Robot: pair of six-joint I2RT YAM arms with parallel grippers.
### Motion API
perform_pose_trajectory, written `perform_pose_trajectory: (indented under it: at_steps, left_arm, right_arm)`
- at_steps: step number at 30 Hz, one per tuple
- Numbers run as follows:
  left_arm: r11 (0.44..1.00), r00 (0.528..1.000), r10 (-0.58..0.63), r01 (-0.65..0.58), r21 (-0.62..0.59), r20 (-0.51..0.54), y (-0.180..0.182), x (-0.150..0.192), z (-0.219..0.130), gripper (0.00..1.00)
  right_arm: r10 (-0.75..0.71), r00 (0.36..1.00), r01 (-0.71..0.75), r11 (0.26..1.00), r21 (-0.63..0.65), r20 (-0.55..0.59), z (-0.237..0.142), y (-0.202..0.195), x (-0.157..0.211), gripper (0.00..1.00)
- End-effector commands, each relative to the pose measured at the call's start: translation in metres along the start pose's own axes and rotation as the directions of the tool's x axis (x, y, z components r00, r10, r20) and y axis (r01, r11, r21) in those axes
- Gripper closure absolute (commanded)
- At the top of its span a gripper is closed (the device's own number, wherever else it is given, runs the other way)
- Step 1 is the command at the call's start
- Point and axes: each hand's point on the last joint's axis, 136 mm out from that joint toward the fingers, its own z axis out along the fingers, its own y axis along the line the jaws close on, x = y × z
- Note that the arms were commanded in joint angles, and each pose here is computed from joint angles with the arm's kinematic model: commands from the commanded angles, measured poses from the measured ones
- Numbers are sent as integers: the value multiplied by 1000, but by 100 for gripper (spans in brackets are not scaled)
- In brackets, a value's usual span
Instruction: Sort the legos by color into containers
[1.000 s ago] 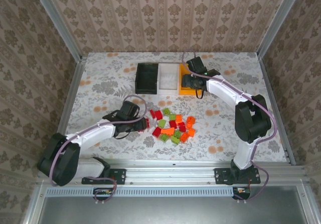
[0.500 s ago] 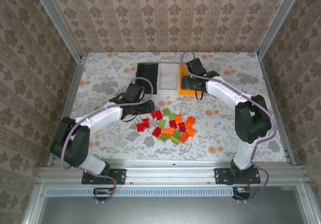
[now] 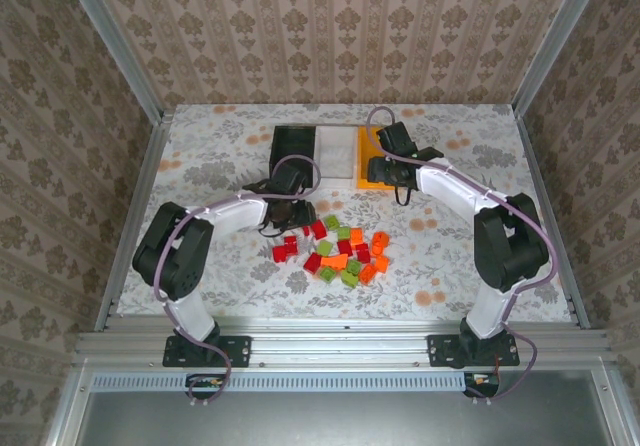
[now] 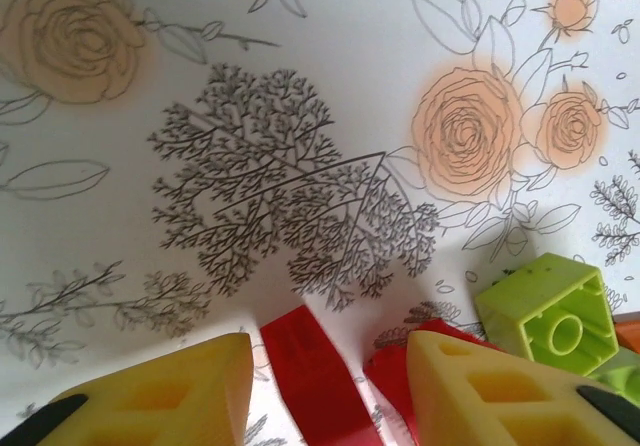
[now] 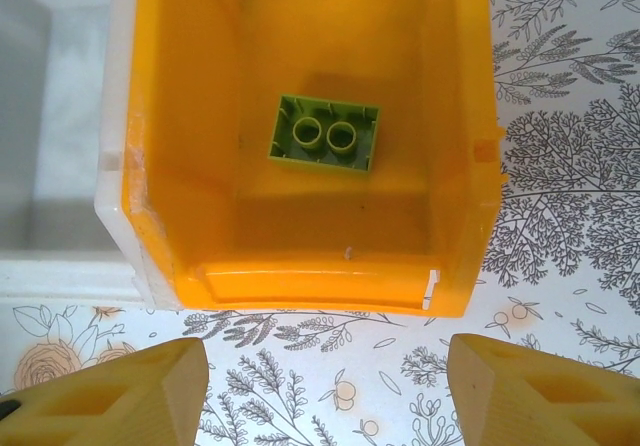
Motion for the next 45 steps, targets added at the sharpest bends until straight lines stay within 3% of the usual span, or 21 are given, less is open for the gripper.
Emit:
perform_pose_trajectory:
  at_steps: [1, 6, 16, 22, 25, 30, 35, 39, 43, 45]
  left_arm:
    - [999, 999, -30, 29, -41, -18, 3, 3, 2, 57]
    - [997, 999, -34, 33, -72, -7, 10, 3, 4, 65]
    - [991, 1000, 23, -21, -133, 11, 15, -5, -1, 100]
    - [989, 991, 97, -86, -123, 87, 0, -32, -33, 100]
    - [983, 976, 134, -108, -149, 172, -3, -63, -63, 100]
    - [970, 956, 169, -118, -214, 241, 5, -131, -90, 100]
    - [968, 959, 168, -116, -224, 230, 13, -189, -77, 100]
    - [967, 962, 215, -185, -176, 170, -4, -206, -44, 100]
    - [965, 968, 206, -177, -191, 143, 2, -212, -23, 100]
    - [968, 969, 201, -175, -181, 142, 1, -212, -18, 94]
  right_arm:
    - [14, 999, -14, 1000, -10, 31, -8, -2, -4, 35]
    - [17, 999, -17, 1000, -10, 33, -9, -5, -1, 35]
    - [37, 999, -35, 998, -61, 35, -24, -3, 7, 36]
    - [-50, 999, 49, 991, -123, -12, -32, 17, 40, 36]
    - [-95, 994, 90, 991, -94, -46, -32, 19, 59, 36]
    - [-35, 996, 32, 999, -42, -77, -29, 1, 84, 37]
    - [-21, 996, 19, 999, -25, -82, -29, -9, 98, 36]
    - [-22, 994, 18, 999, -32, -103, -31, -10, 104, 36]
    - [-13, 989, 10, 1000, -25, -149, -28, -13, 121, 36]
    - [-15, 985, 13, 1000, -10, -173, -26, -17, 130, 36]
